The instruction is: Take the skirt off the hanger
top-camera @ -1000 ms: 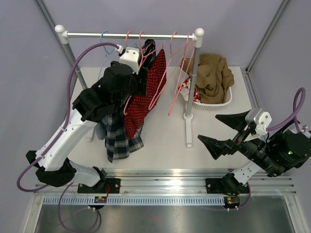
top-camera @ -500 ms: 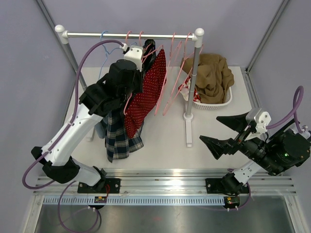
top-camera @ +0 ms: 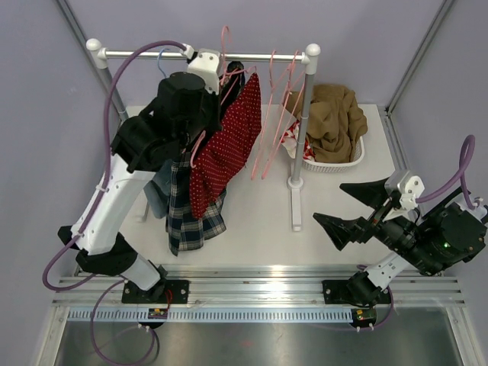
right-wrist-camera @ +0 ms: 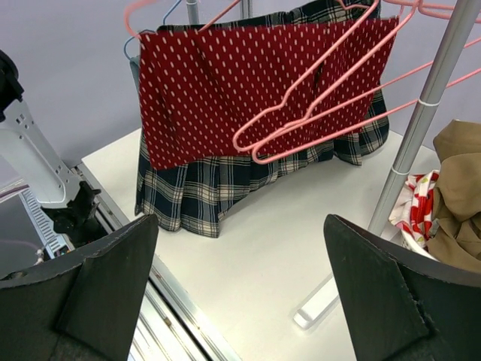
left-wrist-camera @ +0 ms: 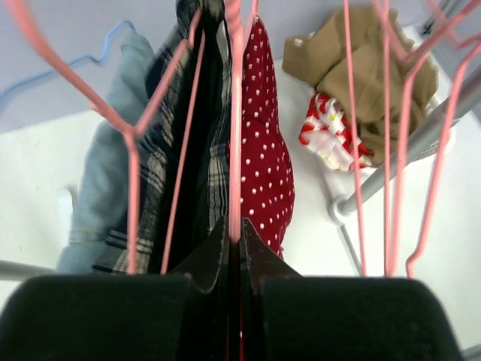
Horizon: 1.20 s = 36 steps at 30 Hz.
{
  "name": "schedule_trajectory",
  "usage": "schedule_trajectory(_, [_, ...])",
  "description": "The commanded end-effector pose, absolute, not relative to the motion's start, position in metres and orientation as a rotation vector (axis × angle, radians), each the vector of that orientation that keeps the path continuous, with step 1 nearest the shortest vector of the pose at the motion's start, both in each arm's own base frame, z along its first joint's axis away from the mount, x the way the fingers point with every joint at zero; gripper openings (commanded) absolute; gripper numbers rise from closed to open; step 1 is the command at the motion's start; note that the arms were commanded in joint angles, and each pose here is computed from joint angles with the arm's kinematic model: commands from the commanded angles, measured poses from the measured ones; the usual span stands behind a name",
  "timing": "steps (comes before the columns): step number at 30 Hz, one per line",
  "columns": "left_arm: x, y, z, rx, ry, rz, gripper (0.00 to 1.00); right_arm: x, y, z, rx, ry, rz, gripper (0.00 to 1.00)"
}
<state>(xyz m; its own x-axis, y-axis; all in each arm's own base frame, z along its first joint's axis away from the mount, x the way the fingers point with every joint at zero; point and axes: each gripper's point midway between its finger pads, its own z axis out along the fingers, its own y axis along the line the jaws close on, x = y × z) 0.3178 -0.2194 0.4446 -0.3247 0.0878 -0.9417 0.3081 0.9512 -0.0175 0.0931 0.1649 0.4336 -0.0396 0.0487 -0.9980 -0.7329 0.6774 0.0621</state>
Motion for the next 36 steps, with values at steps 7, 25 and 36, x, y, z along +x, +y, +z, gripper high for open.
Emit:
schedule_trajectory(7, [0.283,-0.192,0.527,0.22,1.708,-0.369,0.0,0.081,0.183,0.448,-0.603,1.452,0.678,0.99])
schedule_trajectory(25, [0.247,-0.176,0.518,0.191,1.714,-0.452,0.0,0.133,0.371,0.364,-1.098,1.749,0.274,0.99])
schedule_trajectory(36, [0.248,-0.174,0.505,0.213,1.731,-0.415,0.0,0.153,0.429,0.363,-0.899,1.782,0.573,0.99])
